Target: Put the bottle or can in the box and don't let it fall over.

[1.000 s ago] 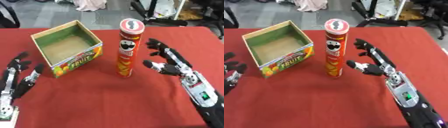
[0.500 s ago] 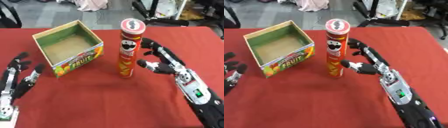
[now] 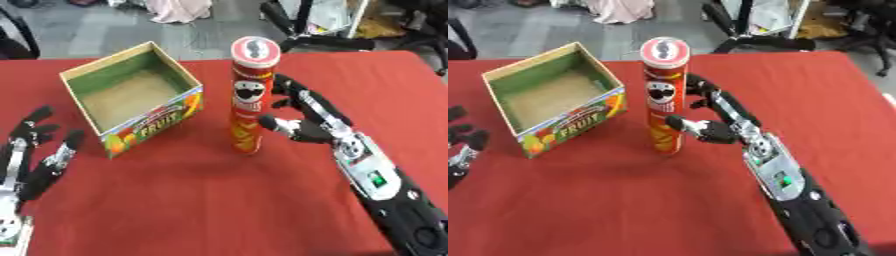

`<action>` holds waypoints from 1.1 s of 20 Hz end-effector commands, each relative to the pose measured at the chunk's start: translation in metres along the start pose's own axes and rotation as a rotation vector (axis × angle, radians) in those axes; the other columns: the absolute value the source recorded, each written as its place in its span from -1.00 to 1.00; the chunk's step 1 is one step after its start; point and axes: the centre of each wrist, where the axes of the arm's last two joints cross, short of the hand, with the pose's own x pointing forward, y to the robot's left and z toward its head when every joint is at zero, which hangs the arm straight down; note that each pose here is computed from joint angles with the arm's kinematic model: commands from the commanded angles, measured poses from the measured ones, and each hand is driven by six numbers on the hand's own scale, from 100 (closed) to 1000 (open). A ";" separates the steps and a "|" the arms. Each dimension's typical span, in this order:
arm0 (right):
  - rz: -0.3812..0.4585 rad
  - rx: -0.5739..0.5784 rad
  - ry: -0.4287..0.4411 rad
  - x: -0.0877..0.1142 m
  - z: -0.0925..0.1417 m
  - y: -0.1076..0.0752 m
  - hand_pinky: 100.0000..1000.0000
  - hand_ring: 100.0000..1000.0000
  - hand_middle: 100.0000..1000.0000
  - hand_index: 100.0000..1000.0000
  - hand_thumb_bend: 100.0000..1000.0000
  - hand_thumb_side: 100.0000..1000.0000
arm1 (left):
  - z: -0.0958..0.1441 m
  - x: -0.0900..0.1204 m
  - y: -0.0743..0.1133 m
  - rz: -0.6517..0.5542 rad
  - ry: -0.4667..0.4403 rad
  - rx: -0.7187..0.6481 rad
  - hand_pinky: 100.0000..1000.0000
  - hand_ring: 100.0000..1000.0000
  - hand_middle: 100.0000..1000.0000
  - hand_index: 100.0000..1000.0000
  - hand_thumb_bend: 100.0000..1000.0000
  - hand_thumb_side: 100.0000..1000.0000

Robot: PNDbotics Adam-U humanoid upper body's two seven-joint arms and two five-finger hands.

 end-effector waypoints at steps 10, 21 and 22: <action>0.006 -0.003 -0.021 0.002 -0.016 0.004 0.50 0.78 0.72 0.98 0.22 0.23 | -0.004 0.008 0.001 0.006 -0.034 -0.001 0.64 0.59 0.70 0.87 0.24 0.51; 0.023 -0.064 0.048 -0.003 -0.022 0.012 0.49 0.78 0.71 0.96 0.17 0.15 | -0.004 0.008 0.000 0.009 -0.032 -0.006 0.64 0.60 0.70 0.87 0.24 0.51; 0.025 -0.074 0.055 -0.004 -0.023 0.013 0.49 0.78 0.70 0.95 0.16 0.14 | -0.004 0.008 0.000 0.009 -0.032 -0.006 0.64 0.60 0.70 0.87 0.24 0.51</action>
